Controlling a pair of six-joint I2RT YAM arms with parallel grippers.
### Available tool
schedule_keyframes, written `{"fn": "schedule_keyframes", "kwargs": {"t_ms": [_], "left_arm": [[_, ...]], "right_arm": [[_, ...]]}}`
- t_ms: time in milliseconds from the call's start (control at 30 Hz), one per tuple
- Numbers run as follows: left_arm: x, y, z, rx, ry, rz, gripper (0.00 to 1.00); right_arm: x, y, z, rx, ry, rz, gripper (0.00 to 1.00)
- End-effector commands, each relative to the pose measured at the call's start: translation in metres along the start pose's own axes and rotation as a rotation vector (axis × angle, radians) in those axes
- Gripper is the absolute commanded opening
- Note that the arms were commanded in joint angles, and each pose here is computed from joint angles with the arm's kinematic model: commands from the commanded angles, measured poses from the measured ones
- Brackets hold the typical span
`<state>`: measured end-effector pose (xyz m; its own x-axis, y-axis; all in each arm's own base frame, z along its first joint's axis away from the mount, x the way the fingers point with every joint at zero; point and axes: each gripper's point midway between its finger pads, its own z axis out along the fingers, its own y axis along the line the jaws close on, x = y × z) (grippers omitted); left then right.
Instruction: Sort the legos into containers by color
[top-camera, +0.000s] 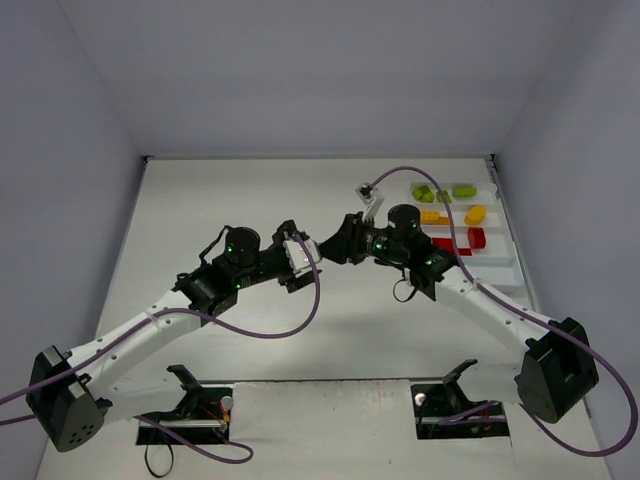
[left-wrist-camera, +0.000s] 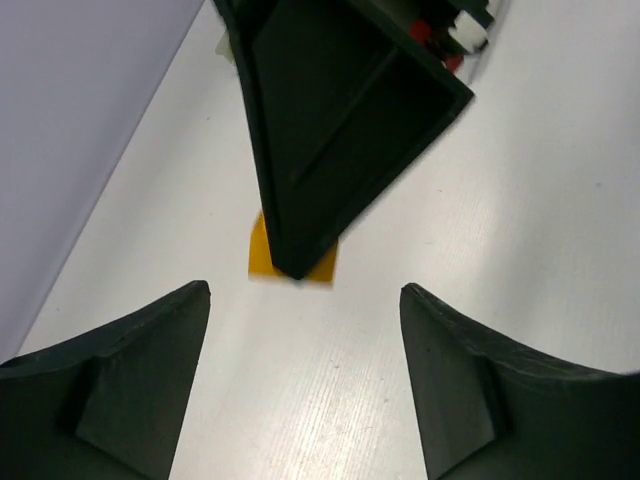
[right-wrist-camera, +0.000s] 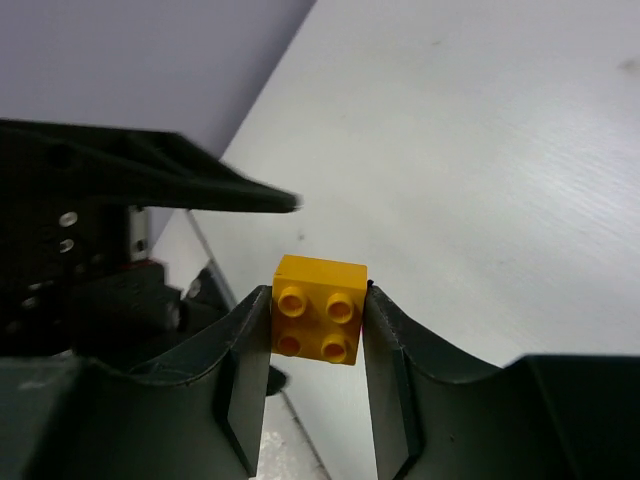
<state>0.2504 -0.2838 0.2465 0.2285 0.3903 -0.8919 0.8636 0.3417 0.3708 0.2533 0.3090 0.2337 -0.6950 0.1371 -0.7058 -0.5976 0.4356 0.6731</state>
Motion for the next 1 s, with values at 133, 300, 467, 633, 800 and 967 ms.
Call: {"fn": "schedule_keyframes", "kwargs": {"t_ms": [133,300,467,633,800,967], "left_arm": [[-0.023,0.041,0.001,-0.195,-0.027,-0.095,0.77],[-0.016,0.063,-0.001,-0.331,0.017,-0.196,0.77],[0.006,0.088,-0.011,-0.523,0.128,-0.307,0.77],[0.030,0.107,-0.023,-0.677,0.263,-0.356,0.77],[0.043,0.118,-0.028,-0.744,0.301,-0.425,0.77],[0.049,0.125,-0.031,-0.762,0.308,-0.457,0.77]], "right_arm": [[-0.094,-0.115,-0.080,0.490,-0.289,-0.086,0.00],[-0.126,-0.203,-0.155,0.863,-0.402,-0.094,0.01],[-0.143,-0.280,-0.208,1.098,-0.430,-0.047,0.10],[-0.153,-0.335,-0.221,1.185,-0.403,-0.012,0.13],[-0.155,-0.378,-0.224,1.231,-0.371,0.023,0.32],[-0.148,-0.395,-0.228,1.269,-0.349,0.042,0.49]]}}
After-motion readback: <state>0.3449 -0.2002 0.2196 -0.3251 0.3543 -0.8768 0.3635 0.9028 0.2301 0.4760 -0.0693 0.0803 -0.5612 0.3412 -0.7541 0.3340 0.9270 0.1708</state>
